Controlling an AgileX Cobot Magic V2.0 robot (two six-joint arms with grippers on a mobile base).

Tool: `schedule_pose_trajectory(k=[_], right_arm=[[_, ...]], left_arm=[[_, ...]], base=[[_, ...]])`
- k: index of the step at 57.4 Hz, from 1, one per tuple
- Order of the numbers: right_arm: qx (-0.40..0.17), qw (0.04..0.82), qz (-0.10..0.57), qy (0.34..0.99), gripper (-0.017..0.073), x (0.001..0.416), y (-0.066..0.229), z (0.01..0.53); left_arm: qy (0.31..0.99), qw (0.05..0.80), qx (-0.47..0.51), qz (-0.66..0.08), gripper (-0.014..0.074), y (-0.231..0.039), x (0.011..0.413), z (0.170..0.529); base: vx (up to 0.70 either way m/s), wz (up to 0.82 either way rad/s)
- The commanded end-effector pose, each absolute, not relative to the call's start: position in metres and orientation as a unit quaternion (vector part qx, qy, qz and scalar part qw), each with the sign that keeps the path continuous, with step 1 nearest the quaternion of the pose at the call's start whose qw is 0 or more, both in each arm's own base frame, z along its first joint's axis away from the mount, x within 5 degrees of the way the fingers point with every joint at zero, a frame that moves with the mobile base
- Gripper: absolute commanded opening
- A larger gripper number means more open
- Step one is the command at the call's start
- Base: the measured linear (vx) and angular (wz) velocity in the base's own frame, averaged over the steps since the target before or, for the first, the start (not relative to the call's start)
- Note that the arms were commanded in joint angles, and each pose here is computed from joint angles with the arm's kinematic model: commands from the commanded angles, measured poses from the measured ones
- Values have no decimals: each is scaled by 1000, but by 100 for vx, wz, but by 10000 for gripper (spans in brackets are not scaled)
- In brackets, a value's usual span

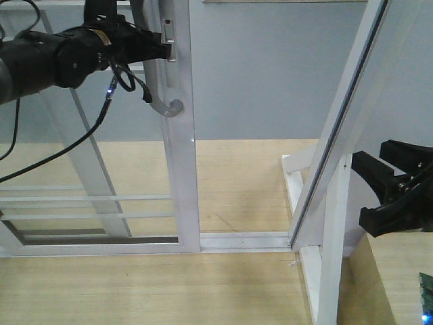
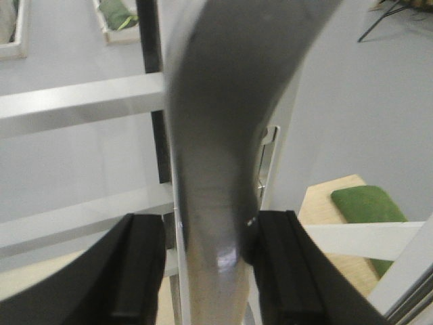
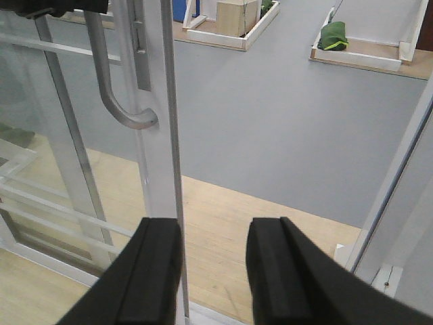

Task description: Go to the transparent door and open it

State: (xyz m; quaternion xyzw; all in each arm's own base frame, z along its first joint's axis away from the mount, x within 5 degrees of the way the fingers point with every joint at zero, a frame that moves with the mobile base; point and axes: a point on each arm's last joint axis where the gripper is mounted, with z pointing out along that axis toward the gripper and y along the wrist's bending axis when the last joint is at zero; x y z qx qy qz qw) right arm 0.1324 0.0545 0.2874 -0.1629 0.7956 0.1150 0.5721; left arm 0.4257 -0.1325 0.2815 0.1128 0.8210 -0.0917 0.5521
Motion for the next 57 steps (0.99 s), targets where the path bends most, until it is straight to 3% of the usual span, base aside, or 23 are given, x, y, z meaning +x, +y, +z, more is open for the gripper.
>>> schedule_pose_trajectory(k=[1, 38, 57], right_arm=[[-152, 614, 118, 766, 320, 135, 54, 304], [-154, 609, 116, 769, 320, 135, 54, 303], [-156, 608, 116, 770, 320, 135, 54, 303]], left_arm=[[775, 620, 79, -94, 394, -109, 423, 331], [814, 579, 18, -35, 394, -35, 415, 344], [811, 585, 13, 12, 394, -1, 384, 345]], base=[[0, 0], [0, 0], [0, 0]])
